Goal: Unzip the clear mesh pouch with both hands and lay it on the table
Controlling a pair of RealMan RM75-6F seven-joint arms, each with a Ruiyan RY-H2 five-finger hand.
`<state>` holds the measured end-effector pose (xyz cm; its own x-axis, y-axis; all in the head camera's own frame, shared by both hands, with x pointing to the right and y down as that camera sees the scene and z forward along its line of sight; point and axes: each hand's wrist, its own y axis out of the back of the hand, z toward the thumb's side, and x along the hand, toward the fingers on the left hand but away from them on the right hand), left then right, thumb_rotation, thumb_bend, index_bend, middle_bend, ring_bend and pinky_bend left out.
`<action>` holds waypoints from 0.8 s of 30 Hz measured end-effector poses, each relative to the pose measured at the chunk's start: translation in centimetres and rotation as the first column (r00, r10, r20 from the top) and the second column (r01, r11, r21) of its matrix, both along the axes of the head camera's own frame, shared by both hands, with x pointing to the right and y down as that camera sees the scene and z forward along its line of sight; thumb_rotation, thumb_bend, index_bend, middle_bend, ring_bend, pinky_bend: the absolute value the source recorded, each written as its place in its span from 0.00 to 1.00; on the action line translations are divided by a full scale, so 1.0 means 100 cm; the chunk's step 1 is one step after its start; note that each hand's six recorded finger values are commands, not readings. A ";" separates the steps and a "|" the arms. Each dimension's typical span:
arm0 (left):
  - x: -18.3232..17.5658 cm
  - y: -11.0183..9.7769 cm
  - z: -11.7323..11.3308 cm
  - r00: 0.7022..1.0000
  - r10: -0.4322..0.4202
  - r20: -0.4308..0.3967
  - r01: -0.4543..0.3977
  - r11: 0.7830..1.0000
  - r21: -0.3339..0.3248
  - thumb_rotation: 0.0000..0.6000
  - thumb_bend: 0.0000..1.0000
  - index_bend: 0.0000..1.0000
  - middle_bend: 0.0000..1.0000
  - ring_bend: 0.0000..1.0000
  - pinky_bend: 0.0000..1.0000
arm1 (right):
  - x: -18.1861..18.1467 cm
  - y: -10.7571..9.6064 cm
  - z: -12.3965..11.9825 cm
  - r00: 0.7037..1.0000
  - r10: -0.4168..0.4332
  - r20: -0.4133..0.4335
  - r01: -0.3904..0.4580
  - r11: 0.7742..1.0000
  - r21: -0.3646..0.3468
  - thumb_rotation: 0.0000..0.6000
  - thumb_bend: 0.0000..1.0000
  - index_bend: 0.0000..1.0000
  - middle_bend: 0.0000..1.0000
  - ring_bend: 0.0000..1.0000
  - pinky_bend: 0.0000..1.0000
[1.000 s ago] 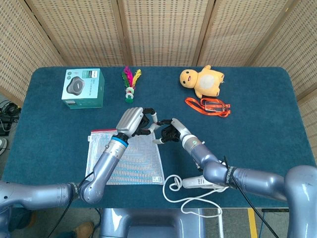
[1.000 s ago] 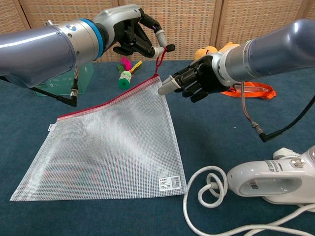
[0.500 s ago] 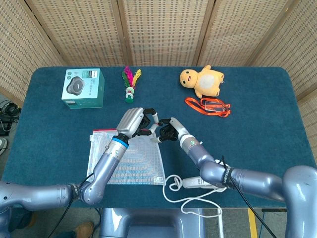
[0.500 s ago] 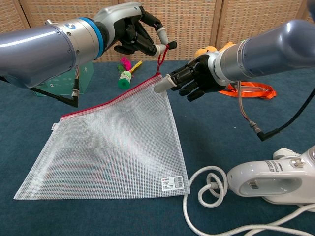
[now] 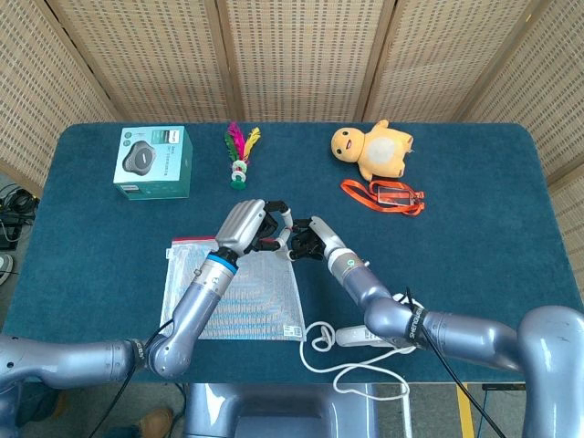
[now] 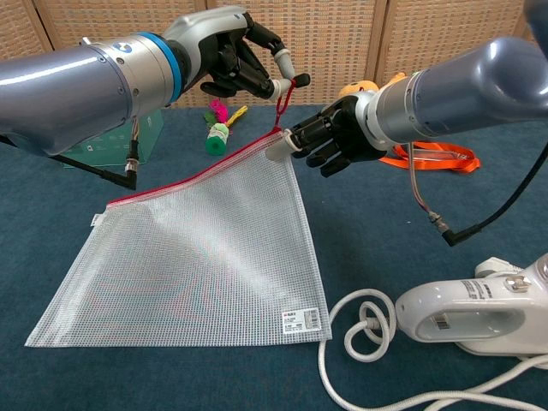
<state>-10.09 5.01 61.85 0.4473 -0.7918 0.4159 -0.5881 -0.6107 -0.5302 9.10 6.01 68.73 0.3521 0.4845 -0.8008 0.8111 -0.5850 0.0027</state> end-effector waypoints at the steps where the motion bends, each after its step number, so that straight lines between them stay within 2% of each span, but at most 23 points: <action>1: 0.000 0.000 0.000 1.000 0.000 0.000 0.000 1.000 0.001 1.00 0.70 0.91 1.00 0.98 1.00 | 0.000 0.000 0.000 1.000 0.001 0.000 -0.001 1.000 0.000 1.00 0.43 0.51 0.88 0.85 1.00; 11: -0.003 -0.001 0.002 1.000 -0.002 0.006 0.002 1.000 -0.003 1.00 0.70 0.91 1.00 0.98 1.00 | -0.003 0.002 -0.001 1.000 -0.004 0.009 0.004 1.000 -0.002 1.00 0.55 0.57 0.89 0.86 1.00; 16: -0.007 -0.002 0.005 1.000 -0.011 0.011 0.011 1.000 -0.007 1.00 0.70 0.91 1.00 0.98 1.00 | -0.002 0.003 -0.001 1.000 -0.007 0.014 0.007 1.000 0.004 1.00 0.67 0.65 0.91 0.87 1.00; 24: -0.018 -0.007 0.012 0.999 -0.036 0.025 0.036 0.999 -0.012 1.00 0.70 0.91 1.00 0.98 1.00 | 0.002 0.004 -0.006 1.000 -0.022 0.020 0.022 0.999 0.030 1.00 0.69 0.69 0.91 0.87 1.00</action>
<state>-11.92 4.27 63.02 0.4081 -0.8020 0.4362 -0.5967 -0.5959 -0.5374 9.25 6.43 68.16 0.3787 0.5001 -0.7788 0.7980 -0.6026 0.0011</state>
